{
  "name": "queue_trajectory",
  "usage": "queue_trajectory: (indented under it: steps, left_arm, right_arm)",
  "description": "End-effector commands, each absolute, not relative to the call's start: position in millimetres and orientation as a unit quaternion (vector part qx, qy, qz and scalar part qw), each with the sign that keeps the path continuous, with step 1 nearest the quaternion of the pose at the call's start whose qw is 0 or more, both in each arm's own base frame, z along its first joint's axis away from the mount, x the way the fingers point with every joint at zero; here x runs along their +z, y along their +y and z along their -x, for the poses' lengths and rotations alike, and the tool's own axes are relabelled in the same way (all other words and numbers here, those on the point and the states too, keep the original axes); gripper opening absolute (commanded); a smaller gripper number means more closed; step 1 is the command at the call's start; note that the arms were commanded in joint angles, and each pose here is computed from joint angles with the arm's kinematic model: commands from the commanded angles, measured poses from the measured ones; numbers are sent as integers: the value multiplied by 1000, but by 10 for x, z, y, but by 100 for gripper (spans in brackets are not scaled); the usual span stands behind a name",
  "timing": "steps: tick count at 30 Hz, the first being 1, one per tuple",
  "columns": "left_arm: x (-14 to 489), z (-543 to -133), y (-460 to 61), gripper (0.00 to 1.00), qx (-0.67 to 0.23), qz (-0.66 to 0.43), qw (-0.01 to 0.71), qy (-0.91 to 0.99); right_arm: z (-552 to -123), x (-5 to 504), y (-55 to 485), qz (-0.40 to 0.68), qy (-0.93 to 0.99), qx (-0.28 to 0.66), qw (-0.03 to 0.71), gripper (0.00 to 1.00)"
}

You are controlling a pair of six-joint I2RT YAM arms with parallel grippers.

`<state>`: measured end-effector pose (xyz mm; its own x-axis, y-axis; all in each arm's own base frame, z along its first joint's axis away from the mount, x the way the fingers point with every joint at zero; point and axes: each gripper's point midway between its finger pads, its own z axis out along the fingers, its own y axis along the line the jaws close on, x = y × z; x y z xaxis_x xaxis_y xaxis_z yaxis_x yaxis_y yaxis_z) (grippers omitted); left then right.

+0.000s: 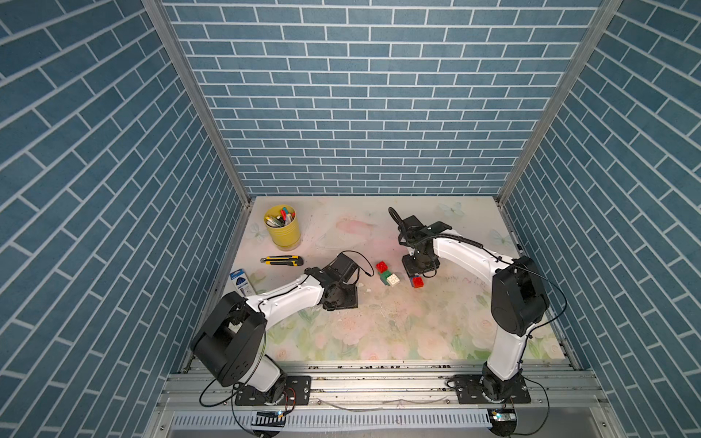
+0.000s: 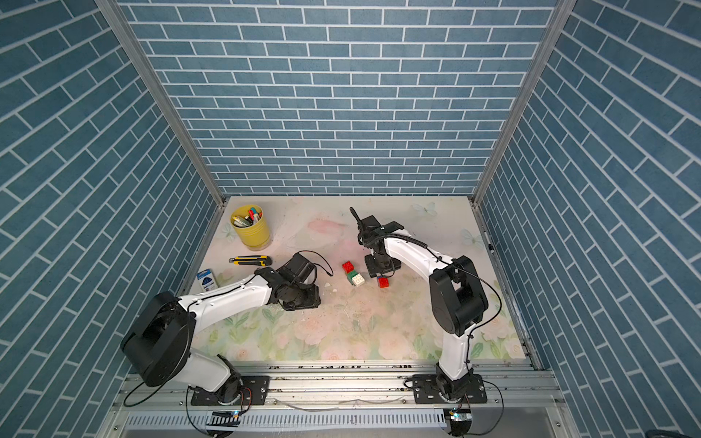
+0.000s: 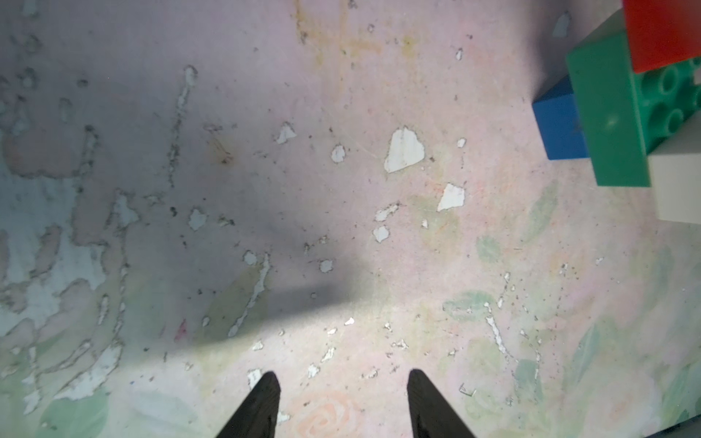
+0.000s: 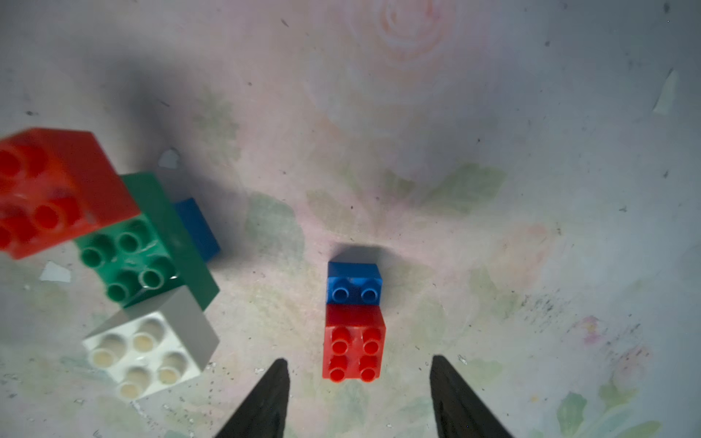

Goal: Assemble the letter y with lego
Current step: Pick up the lego brick from the center of the board.

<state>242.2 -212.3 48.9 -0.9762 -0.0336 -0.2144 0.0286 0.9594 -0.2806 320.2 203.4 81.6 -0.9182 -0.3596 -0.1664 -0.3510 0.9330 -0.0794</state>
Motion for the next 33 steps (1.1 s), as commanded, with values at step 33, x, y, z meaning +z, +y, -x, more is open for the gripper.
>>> queue_trajectory:
  steps: [33]
  left_arm:
    - [466,-2410,-2043,57,-110,-5,114,987]
  right_arm:
    - [-3087,862,2156,172,980,33,90,32]
